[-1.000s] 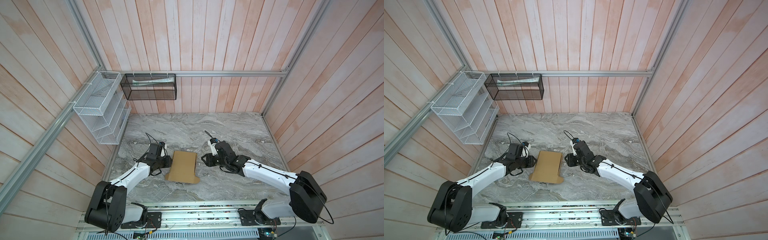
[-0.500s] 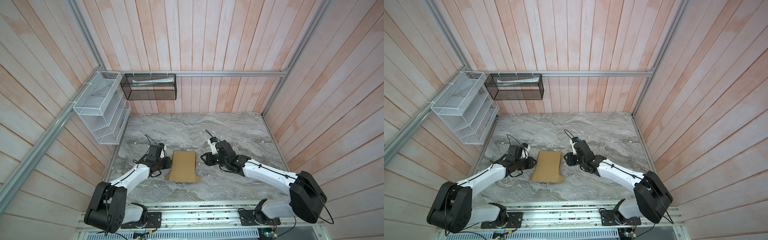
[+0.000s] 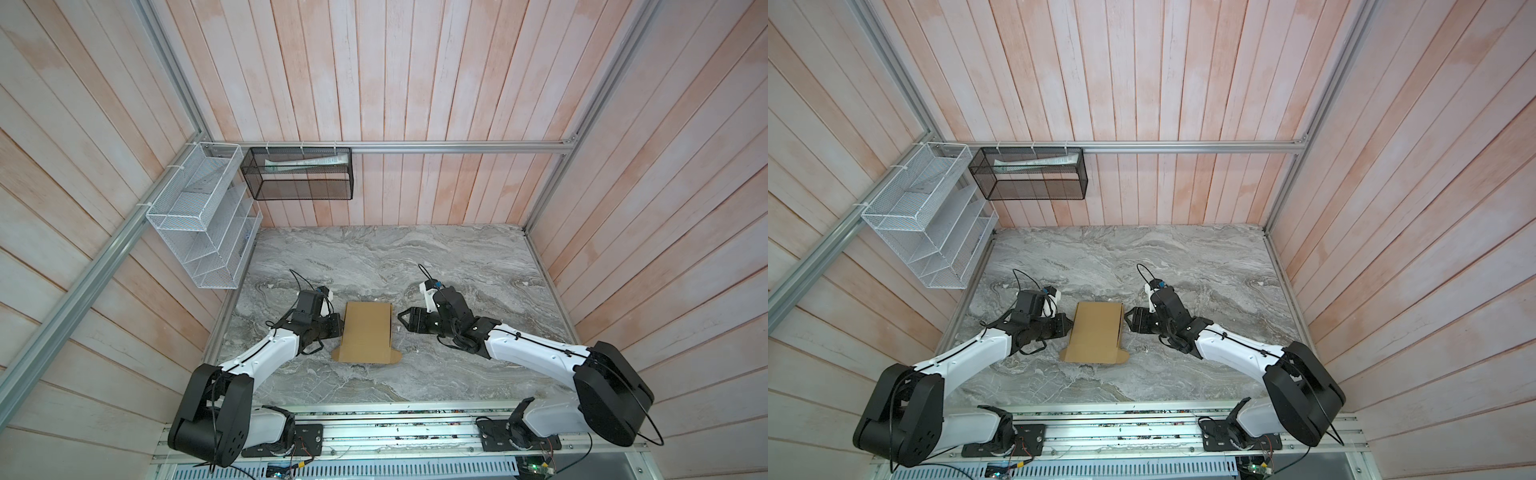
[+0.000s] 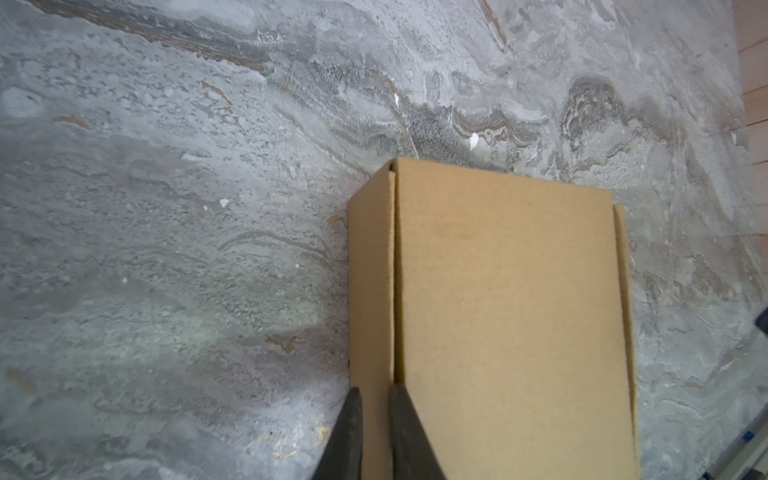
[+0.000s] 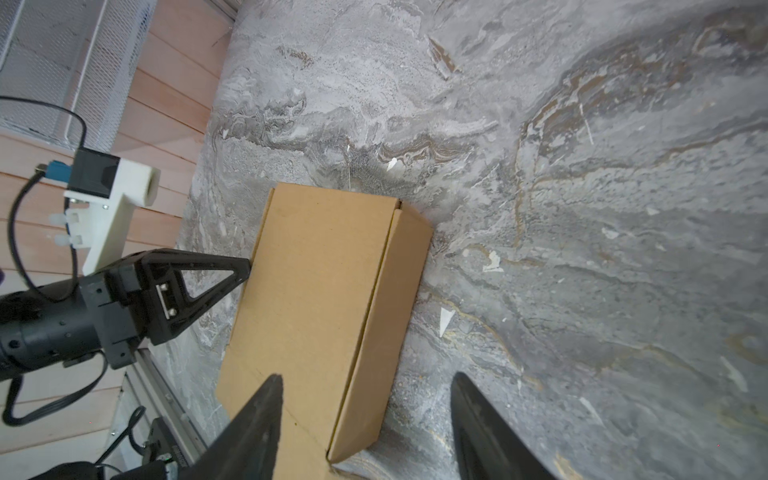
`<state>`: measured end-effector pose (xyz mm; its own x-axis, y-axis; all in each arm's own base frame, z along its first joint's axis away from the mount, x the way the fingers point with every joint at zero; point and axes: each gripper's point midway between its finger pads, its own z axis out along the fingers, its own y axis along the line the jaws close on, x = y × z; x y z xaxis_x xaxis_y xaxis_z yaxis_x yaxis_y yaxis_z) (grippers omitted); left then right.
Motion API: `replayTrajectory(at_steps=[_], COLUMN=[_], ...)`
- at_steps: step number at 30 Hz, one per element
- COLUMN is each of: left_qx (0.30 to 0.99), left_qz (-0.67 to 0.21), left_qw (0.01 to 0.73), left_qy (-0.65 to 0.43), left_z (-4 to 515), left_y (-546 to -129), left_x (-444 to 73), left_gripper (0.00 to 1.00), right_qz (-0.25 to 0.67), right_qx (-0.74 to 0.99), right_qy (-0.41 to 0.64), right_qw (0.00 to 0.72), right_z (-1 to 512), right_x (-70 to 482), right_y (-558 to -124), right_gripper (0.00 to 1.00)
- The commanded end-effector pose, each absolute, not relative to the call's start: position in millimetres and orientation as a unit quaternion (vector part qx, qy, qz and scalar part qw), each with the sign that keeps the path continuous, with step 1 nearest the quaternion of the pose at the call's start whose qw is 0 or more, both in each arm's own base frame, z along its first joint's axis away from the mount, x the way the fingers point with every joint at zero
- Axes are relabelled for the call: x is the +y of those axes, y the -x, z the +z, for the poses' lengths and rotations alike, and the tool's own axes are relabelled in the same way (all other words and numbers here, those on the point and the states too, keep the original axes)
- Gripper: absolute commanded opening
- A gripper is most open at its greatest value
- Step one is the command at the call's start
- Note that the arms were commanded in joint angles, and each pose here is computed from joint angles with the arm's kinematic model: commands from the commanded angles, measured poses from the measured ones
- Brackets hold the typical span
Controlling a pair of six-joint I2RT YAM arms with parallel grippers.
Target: Fold the paper box
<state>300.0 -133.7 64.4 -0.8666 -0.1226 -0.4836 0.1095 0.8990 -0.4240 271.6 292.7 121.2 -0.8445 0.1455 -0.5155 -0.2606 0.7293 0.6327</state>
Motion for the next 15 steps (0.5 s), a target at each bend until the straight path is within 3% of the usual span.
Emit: replayTrajectory(at_steps=[1,15], left_qx=[0.944,0.939], left_qz=[-0.223,-0.236], left_qw=[0.242,0.251], left_qy=[0.007,0.012], left_z=[54.6,57.3], left_y=[-288.4,-286.0], left_x=[-130.9,-132.4], left_gripper=[0.15,0.06], right_qz=[0.421,0.485], right_qx=[0.869,0.856], right_qy=[-0.003,-0.027], right_qw=[0.259,0.18], right_z=[122.4,82.0], right_x=[304.4,332.4], right_y=[-271.7,-263.9], right_gripper=[0.69,0.79])
